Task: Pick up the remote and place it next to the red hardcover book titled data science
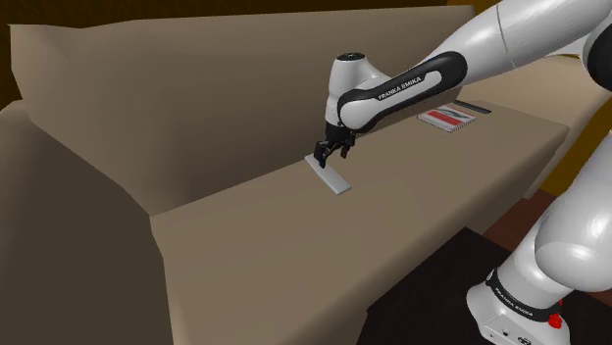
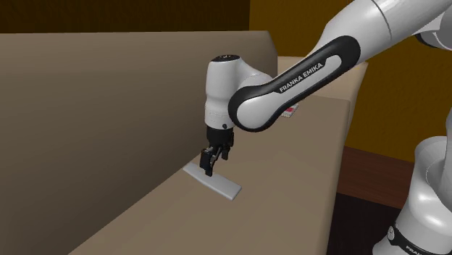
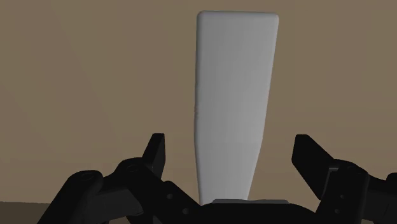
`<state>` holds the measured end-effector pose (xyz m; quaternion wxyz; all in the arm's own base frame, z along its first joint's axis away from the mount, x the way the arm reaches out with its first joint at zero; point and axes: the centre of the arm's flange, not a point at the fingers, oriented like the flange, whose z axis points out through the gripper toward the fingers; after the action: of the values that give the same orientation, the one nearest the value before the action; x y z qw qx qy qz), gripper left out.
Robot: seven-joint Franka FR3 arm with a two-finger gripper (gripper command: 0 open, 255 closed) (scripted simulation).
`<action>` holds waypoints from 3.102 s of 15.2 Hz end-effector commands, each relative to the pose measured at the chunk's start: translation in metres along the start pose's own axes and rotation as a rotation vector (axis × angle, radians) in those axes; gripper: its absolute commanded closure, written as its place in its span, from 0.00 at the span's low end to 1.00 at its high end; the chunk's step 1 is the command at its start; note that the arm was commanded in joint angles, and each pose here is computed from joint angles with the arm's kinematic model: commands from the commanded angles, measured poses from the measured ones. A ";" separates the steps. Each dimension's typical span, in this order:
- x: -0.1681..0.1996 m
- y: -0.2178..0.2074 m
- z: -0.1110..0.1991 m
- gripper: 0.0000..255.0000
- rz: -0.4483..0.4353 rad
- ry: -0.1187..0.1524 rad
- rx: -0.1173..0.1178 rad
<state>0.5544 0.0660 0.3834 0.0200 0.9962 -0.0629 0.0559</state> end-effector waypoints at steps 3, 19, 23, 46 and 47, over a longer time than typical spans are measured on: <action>0.019 -0.007 0.030 0.00 0.018 0.008 0.004; 0.020 -0.007 0.059 1.00 0.018 0.008 0.004; 0.020 -0.007 0.059 1.00 0.018 0.008 0.004; 0.031 -0.004 -0.041 1.00 0.018 0.008 0.004; 0.032 -0.004 -0.046 1.00 0.018 0.008 0.004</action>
<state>0.5808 0.0669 0.4272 0.0179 0.9955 -0.0715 0.0602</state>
